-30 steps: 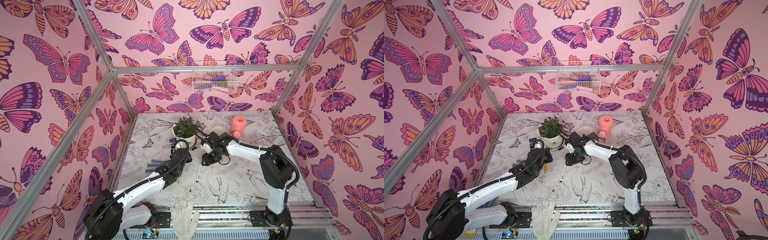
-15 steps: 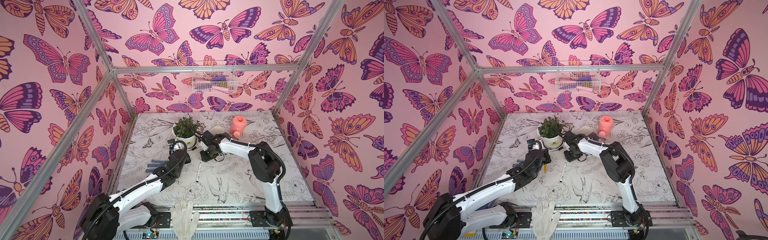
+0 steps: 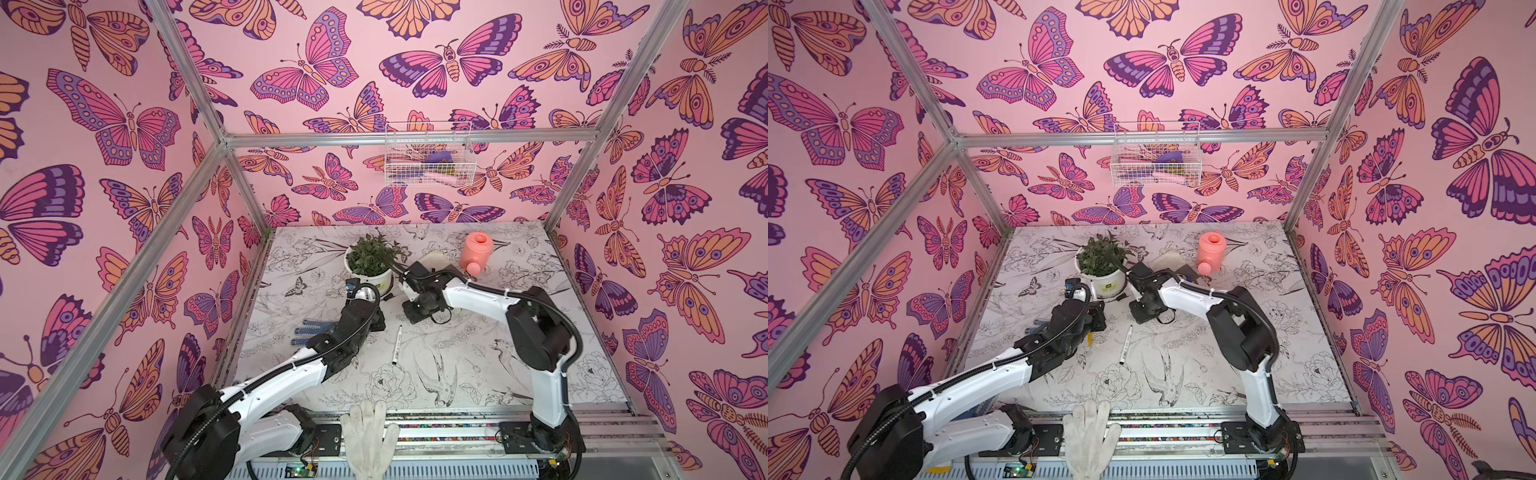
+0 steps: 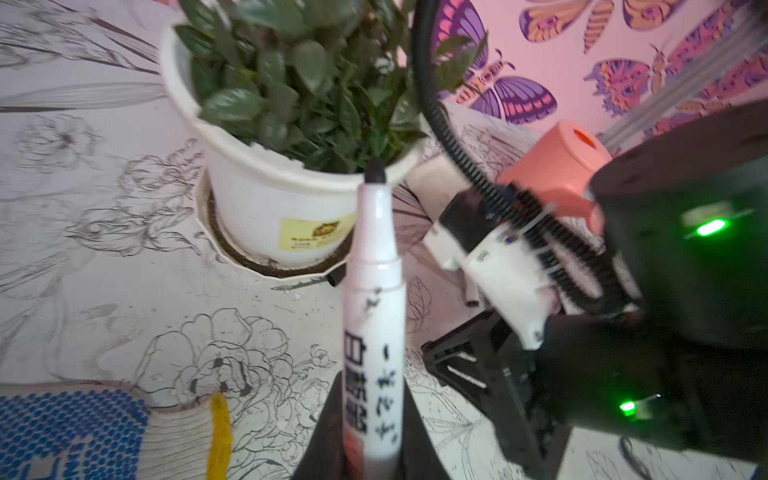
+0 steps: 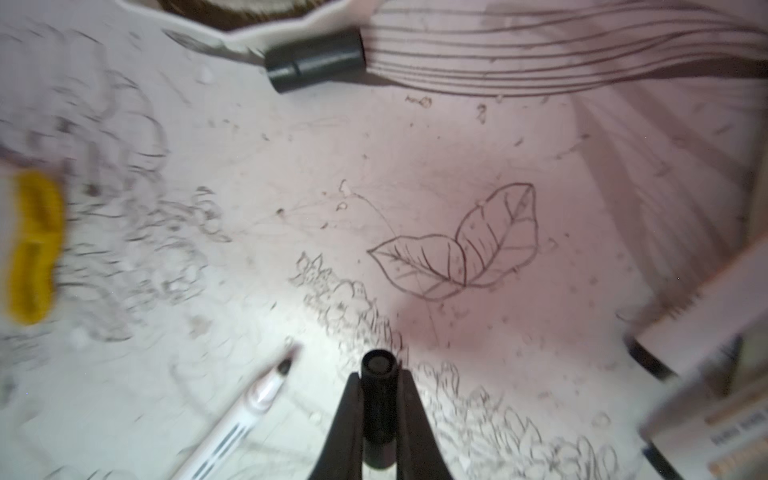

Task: Insert the pens into the pen caps
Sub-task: 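Lower the right gripper over the black cap and close on it, then lift the black cap and carry it above the left gripper's marker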

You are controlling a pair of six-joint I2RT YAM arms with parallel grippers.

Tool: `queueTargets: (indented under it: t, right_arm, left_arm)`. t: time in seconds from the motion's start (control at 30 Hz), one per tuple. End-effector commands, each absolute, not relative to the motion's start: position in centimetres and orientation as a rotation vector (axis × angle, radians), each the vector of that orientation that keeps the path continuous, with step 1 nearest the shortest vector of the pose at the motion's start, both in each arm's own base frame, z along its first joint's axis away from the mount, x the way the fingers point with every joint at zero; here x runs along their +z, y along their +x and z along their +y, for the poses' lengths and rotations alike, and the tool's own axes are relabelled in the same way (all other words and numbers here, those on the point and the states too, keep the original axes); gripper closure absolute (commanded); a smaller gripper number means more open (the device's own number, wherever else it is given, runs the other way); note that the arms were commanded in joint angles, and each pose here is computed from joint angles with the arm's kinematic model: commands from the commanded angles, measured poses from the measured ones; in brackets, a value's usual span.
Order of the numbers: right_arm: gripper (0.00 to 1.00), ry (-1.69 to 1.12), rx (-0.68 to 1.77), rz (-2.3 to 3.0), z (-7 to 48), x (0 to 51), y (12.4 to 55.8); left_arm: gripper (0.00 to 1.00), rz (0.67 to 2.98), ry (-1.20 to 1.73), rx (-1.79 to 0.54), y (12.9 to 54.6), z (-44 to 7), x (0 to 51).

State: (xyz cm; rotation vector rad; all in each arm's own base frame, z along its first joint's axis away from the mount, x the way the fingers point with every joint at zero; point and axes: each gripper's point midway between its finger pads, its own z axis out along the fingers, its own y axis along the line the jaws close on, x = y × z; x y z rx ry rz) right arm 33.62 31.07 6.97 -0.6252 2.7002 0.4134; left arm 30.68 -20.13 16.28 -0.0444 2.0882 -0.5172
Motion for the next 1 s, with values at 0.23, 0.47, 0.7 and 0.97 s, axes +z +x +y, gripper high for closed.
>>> queueTargets:
  t: [0.23,0.47,0.7,0.97]
  right_arm:
    - [0.99,-0.363,1.282,1.939,29.1,30.8,33.7]
    - [1.0,-0.461,1.435,1.824,29.8,34.0,31.1]
    - [1.0,-0.568,1.355,1.884,30.4,32.7,30.0]
    - [1.0,-0.578,1.322,1.928,30.5,31.2,29.5]
  left_arm:
    - [1.0,1.662,0.577,-0.992,26.0,-30.0,22.5]
    - [1.0,1.591,0.629,-1.031,25.7,-31.5,24.2]
    - [1.0,1.61,0.612,-1.015,26.2,-32.1,23.3]
    - [1.0,1.599,0.589,-1.009,26.5,-32.1,23.5]
